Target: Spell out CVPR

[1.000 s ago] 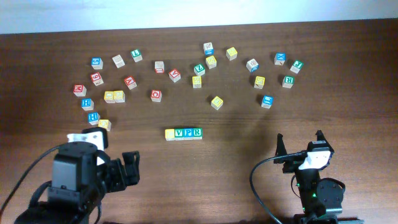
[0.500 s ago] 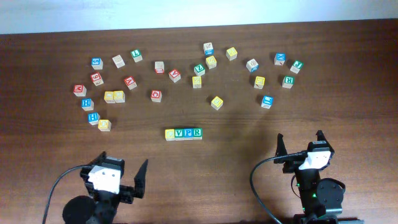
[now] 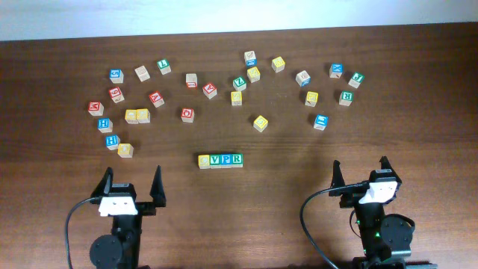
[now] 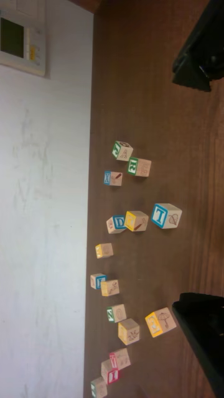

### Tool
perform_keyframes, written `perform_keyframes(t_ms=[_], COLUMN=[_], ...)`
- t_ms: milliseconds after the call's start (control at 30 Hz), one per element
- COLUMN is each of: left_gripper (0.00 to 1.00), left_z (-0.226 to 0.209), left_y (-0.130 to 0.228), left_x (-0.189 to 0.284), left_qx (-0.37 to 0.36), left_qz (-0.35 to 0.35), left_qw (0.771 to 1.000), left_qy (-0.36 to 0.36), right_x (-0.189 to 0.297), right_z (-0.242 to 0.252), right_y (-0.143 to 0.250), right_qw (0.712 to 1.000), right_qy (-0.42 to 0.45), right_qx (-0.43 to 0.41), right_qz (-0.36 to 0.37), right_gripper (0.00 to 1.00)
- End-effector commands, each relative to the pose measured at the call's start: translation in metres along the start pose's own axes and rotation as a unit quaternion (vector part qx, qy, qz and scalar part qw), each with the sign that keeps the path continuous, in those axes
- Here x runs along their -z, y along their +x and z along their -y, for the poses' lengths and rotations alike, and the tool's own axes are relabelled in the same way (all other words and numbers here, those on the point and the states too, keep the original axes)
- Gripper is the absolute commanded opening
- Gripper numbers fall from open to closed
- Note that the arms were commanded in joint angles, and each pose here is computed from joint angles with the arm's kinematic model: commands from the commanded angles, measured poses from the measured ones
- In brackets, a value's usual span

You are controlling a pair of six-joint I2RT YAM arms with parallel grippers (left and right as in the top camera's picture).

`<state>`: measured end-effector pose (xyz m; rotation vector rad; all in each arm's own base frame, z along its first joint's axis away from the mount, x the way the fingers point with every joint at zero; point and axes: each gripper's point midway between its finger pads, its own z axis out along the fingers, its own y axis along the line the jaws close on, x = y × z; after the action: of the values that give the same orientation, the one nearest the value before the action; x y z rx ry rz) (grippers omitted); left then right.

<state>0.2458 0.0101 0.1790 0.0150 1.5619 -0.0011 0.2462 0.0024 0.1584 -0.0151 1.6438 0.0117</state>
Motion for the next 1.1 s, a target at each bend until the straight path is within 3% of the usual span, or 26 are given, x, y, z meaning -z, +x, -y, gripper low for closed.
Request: perform_keyframes(t_ms=[0,167,267,367,467,600,1067], left_gripper=[0.99,0.99,0.99,0.99,0.99,0.99,0.99], left_z=[-0.009,-0.008,-0.011,-0.018,-0.024,-0.003,0.004], left_y=[0.02,0.019,0.02,0.022,0.023,0.023,0.024], left_x=[0.001,0.001,0.001,0.002,0.003,0.0,0.0], left_qx=[-0.022,-0.018,-0.082,-0.064,0.026,0.048,0.006], left_qz=[-0.038,-0.036,-0.04,-0.045,-0.043,-0.044,-0.046], left_qw=[0.999,0.999,0.995,0.996,0.996,0.997,0.999], left_qy=[-0.025,-0.02,-0.029,-0.049,-0.07,-0.033,-0.017], right_x=[0.0,0.0,0.0,0.0,0.0,0.0,0.0], right_z=[0.003,0.003,0.003,0.003,0.003,0.003,0.003], right_y=[0.002,0.002,0.002,0.002,0.002,0.002,0.002], right_qw=[1.0,1.0,1.0,1.0,1.0,1.0,1.0], right_qy=[0.006,0.006,0.006,0.006,0.006,0.006,0.006], right_qx=[-0.002,-0.002,-0.002,-0.002,-0.002,-0.002,-0.002], right_qz=[-0.002,-0.002,-0.002,-0.002,-0.002,-0.002,-0.002], right_gripper=[0.98,0.98,0.98,0.98,0.98,0.98,0.98])
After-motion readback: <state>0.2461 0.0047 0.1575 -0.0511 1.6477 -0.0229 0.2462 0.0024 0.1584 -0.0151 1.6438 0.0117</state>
